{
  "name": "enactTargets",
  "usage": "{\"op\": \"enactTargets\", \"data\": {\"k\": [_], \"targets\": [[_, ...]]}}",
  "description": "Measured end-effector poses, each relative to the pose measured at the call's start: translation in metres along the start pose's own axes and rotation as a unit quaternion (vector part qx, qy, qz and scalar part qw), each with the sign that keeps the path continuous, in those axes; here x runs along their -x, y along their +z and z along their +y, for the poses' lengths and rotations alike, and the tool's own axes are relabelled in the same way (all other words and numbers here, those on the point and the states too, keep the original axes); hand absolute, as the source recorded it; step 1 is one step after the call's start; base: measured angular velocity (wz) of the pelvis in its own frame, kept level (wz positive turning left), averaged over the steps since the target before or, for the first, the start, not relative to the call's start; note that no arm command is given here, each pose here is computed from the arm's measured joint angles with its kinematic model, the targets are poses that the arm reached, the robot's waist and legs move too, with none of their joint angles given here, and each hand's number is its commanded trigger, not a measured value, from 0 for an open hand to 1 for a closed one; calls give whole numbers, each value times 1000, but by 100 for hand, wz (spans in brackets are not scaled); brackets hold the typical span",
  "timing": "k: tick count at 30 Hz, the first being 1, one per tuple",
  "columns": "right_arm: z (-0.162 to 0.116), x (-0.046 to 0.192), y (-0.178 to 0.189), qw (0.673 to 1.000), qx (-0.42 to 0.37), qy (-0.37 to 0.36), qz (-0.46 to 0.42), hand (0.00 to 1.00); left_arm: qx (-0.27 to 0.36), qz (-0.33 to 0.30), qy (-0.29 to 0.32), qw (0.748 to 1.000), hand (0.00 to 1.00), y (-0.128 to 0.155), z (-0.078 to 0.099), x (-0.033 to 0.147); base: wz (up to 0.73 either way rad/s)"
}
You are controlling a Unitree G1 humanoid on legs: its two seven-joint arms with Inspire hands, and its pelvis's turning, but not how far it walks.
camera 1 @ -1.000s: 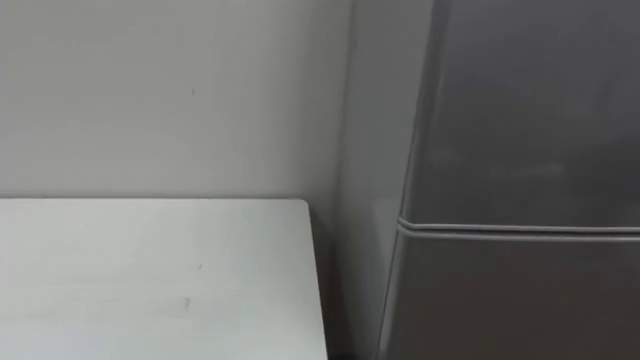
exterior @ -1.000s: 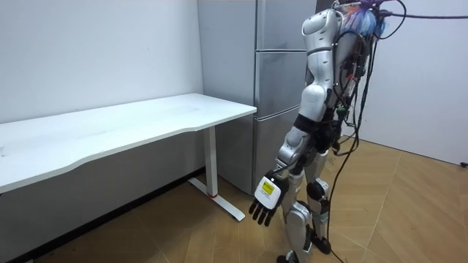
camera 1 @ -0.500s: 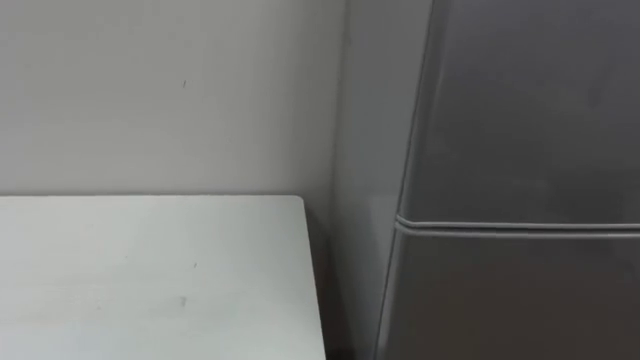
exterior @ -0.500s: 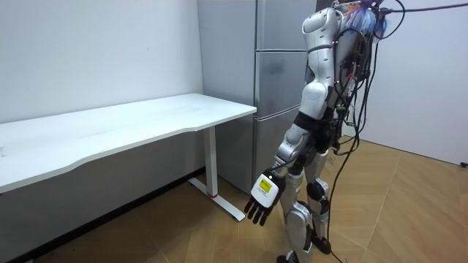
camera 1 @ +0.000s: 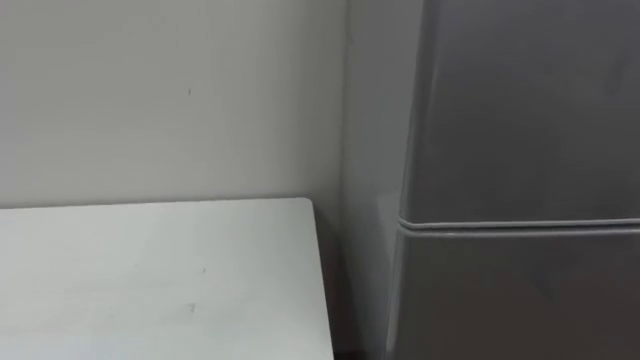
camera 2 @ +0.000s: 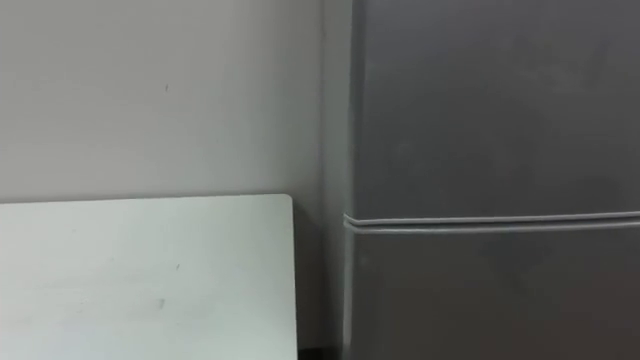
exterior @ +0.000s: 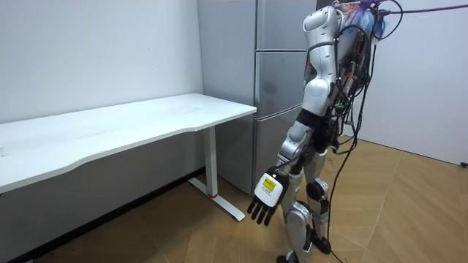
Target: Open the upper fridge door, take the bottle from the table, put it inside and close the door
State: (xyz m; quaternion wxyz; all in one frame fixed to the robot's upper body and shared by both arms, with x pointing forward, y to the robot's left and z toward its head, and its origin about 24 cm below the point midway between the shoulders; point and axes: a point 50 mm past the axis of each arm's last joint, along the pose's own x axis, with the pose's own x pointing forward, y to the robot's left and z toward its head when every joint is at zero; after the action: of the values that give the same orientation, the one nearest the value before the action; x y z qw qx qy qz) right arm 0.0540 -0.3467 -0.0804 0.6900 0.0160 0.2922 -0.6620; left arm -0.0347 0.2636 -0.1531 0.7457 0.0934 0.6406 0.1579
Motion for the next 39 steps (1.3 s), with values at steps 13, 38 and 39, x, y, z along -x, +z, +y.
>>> {"op": "enactTargets", "data": {"k": [13, 38, 39], "targets": [[-16, 20, -81, 967, 227, 87, 71, 0, -5, 17, -5, 1000, 0, -8, -16, 1, -2], [11, 59, -125, 844, 305, 399, 187, 0, -66, 16, -85, 994, 0, 2, -43, 0, 1], [10, 60, -127, 843, 302, 402, 194, 0, -69, 19, -88, 994, 0, 4, -44, 0, 6]]}}
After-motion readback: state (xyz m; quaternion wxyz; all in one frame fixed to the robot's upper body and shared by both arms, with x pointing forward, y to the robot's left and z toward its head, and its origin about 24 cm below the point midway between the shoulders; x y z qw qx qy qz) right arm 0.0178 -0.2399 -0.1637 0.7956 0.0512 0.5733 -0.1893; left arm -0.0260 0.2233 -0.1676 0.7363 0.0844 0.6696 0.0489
